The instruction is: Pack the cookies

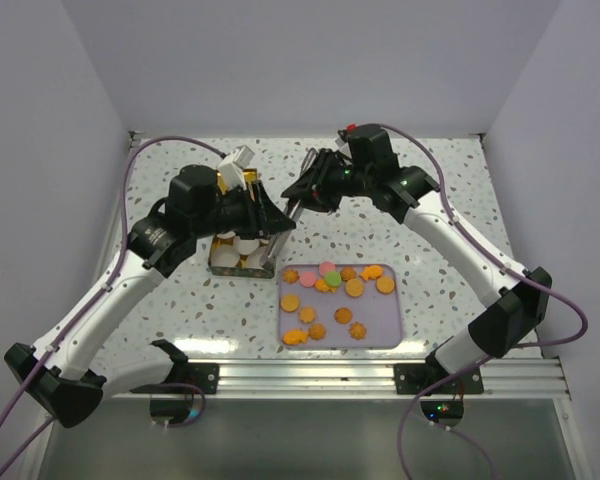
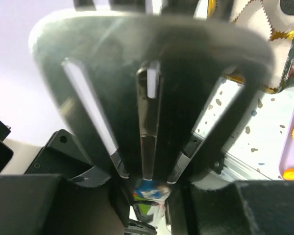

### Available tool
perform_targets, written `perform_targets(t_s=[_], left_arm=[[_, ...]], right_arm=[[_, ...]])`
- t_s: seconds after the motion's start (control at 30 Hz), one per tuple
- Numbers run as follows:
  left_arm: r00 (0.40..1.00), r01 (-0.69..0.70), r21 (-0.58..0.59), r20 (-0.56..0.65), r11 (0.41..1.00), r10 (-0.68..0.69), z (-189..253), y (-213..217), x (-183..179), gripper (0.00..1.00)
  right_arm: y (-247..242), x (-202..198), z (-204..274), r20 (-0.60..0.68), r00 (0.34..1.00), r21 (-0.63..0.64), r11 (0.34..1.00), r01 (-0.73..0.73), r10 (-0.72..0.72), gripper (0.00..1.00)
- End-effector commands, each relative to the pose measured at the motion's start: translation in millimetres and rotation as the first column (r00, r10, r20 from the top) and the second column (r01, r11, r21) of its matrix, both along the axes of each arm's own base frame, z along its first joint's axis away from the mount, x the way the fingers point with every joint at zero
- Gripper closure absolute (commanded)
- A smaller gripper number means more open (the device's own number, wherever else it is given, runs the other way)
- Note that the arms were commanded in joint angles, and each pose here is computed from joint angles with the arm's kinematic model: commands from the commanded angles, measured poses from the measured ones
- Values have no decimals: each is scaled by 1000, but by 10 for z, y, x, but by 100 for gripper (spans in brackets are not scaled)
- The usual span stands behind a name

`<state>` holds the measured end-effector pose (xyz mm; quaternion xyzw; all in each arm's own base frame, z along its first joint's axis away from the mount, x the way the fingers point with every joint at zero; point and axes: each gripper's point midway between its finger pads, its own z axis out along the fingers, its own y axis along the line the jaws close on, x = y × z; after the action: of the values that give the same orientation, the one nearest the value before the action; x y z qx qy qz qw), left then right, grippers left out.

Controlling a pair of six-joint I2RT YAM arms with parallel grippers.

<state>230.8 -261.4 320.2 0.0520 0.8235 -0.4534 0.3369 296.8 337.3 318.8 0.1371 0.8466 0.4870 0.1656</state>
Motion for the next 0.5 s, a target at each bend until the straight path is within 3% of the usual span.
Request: perform_targets(t_s=[0.0,0.23,0.47], left_arm=[[996,-1,16,87,1000,0,157,55,30,54],[996,1,183,90,983,-18,-8,80,52,41],[989,54,250,120,967,-87,-22,-130,-12,33]], right_arm=[[-65,49,43,23,1000,-29,999,18,-17,70],[-108,4,17,-4,1000,-67,998,8,-8,79],[-98,-1,-53,-35,999,-86,996,-2,-1,81]])
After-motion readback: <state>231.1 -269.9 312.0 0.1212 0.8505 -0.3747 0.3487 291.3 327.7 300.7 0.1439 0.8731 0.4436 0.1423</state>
